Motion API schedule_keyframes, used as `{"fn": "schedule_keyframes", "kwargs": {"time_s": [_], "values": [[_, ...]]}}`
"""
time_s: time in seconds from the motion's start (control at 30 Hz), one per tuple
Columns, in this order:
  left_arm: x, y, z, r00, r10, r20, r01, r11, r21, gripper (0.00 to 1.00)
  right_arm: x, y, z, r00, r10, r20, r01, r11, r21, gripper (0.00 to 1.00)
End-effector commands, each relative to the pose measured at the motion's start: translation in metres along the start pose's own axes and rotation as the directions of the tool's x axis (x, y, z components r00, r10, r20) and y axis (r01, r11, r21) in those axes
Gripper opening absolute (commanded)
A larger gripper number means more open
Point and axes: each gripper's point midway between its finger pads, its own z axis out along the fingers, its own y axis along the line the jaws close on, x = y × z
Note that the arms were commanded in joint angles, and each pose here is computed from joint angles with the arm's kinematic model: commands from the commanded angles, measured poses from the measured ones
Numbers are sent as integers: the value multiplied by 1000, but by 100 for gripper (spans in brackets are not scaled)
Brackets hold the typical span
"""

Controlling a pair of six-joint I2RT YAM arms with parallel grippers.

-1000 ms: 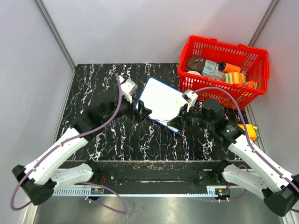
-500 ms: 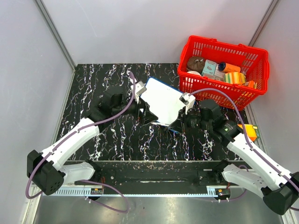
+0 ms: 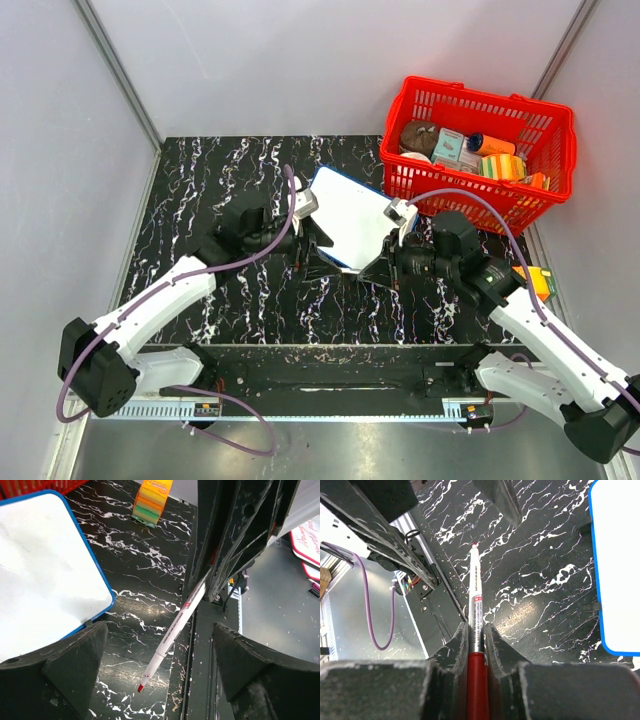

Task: Write a sentence on the whiteboard
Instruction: Pass from the right arm to the left

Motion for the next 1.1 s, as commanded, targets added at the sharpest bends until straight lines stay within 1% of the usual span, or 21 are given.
{"fn": "schedule_keyframes", "kwargs": {"time_s": [0.0,0.17,0.23,0.27,0.3,0.37,0.4,0.47,0.5,0.6,0.63,0.73,0.77,0.8,0.87,0.9,0.97,1.0,1.07], "values": [[5,-10,6,1000,19,9,-20,997,80,86,-28,17,-10,993,-59,100,63,997,-36,0],[11,-17,8,1000,13,-6,-12,994,113,85,-34,22,-12,990,-62,128,69,996,-51,0],[11,-19,9,1000,17,-7,-16,993,120,82,-37,23,-12,989,-63,136,71,996,-55,0],[10,-20,9,1000,17,-6,-16,992,122,78,-36,24,-11,989,-59,135,68,996,-65,0],[10,-20,10,1000,17,-6,-16,992,125,70,-36,26,-11,989,-56,133,65,995,-71,0],[11,-21,11,1000,6,-10,-4,992,129,58,-37,27,-10,989,-49,138,61,995,-82,0],[8,-20,11,1000,-1,-8,2,992,123,36,-38,28,-11,989,-51,142,63,994,-84,0],[9,-21,13,1000,-12,-14,14,990,137,27,-38,30,-11,988,-43,146,58,994,-96,0],[9,-23,14,1000,-12,-18,15,989,150,18,-38,31,-10,988,-41,146,56,993,-102,0],[11,-23,15,1000,-14,-24,18,987,157,6,-39,32,-9,988,-36,152,54,992,-116,3],[10,-24,15,1000,-13,-23,16,987,157,0,-40,33,-10,987,-34,157,53,991,-119,4],[9,-25,14,1000,-7,-17,10,988,155,0,-41,34,-10,986,-37,162,57,991,-119,11],[8,-25,14,1000,-4,-15,6,988,155,0,-41,35,-10,986,-38,162,59,991,-124,19],[8,-26,12,1000,-2,-13,3,988,154,0,-41,35,-10,986,-39,161,60,990,-128,25],[7,-26,12,1000,3,-8,-1,988,153,0,-41,38,-11,985,-42,165,66,987,-145,31],[6,-27,12,1000,3,-9,-2,988,155,0,-41,40,-11,986,-42,164,68,986,-152,36],[6,-25,12,1000,-2,-8,3,989,146,0,-42,42,-11,985,-41,167,69,984,-167,38],[5,-26,13,1000,1,-7,0,989,149,0,-41,42,-10,986,-39,161,67,983,-171,41],[5,-25,12,1000,-1,-6,2,990,141,0,-40,44,-8,988,-30,153,59,980,-190,42]]}}
